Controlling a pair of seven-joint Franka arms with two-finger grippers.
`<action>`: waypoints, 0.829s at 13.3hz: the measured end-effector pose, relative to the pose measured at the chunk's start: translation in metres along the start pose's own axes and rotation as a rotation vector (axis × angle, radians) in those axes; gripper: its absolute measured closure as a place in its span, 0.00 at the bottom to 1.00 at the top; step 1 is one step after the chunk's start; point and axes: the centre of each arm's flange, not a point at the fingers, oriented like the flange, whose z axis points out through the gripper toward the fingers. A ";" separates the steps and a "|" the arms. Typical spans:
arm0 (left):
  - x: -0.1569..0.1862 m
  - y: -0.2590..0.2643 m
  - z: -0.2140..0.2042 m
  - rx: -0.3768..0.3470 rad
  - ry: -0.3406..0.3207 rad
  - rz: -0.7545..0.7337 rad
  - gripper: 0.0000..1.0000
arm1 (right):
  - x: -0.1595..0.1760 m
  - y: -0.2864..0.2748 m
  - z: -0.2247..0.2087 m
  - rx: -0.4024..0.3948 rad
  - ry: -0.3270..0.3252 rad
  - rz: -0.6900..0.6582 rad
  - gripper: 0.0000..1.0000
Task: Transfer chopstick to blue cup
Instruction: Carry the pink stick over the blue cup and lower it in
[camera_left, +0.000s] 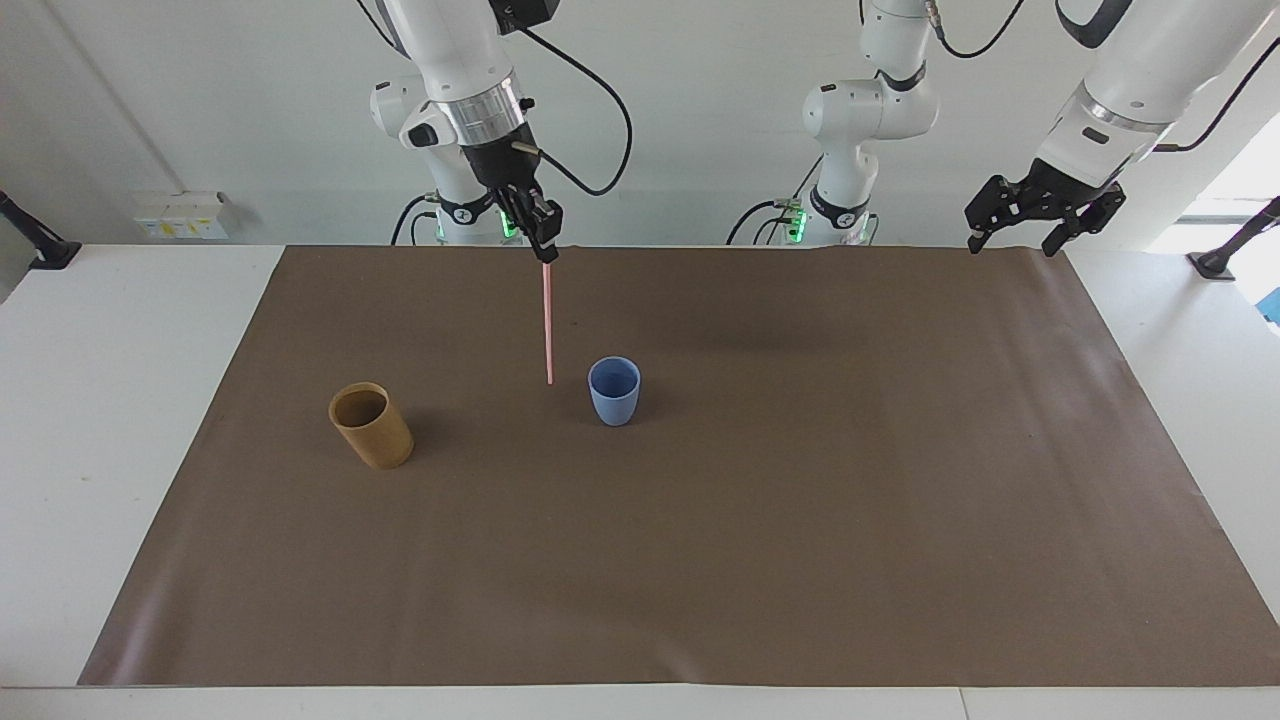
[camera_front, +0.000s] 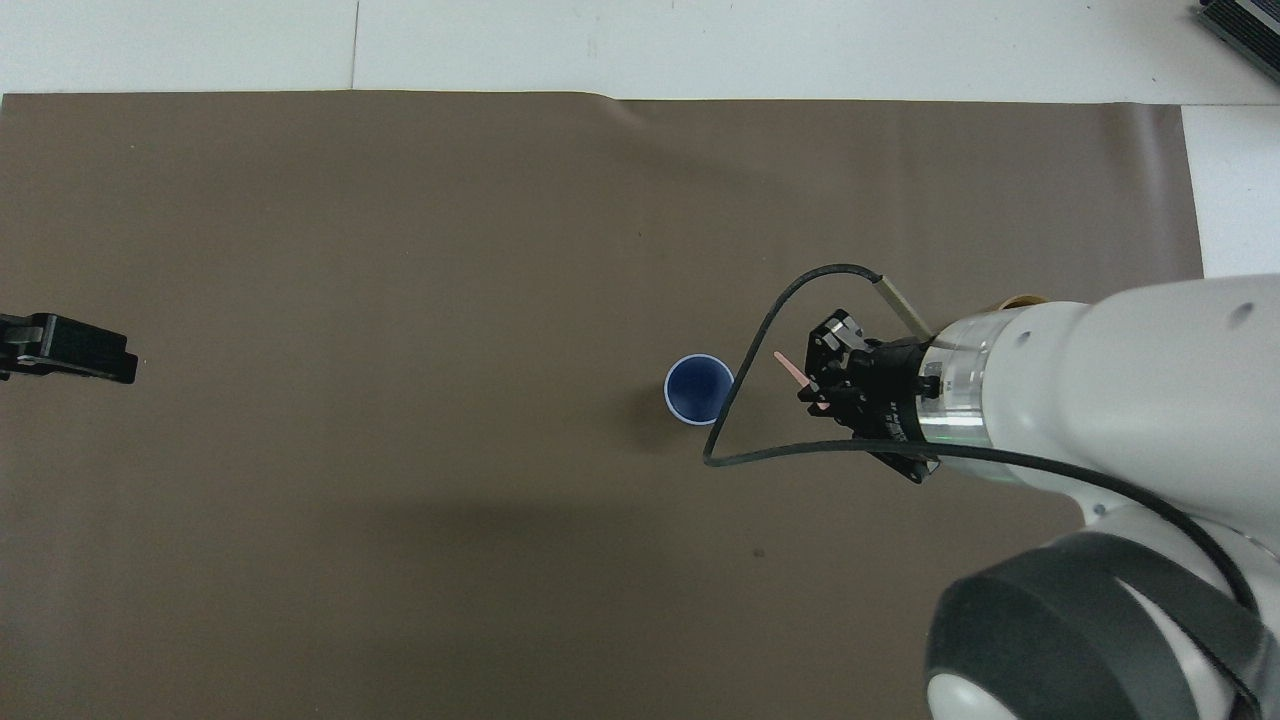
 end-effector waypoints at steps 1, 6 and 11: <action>0.000 0.000 0.000 0.000 0.000 0.000 0.00 | -0.009 -0.005 0.009 0.001 -0.028 0.023 0.92; 0.000 0.000 0.000 0.000 0.000 0.000 0.00 | -0.017 -0.013 0.036 0.022 -0.104 0.060 0.92; 0.000 0.000 0.000 0.000 0.000 0.000 0.00 | -0.024 -0.009 0.067 0.030 -0.096 0.057 0.92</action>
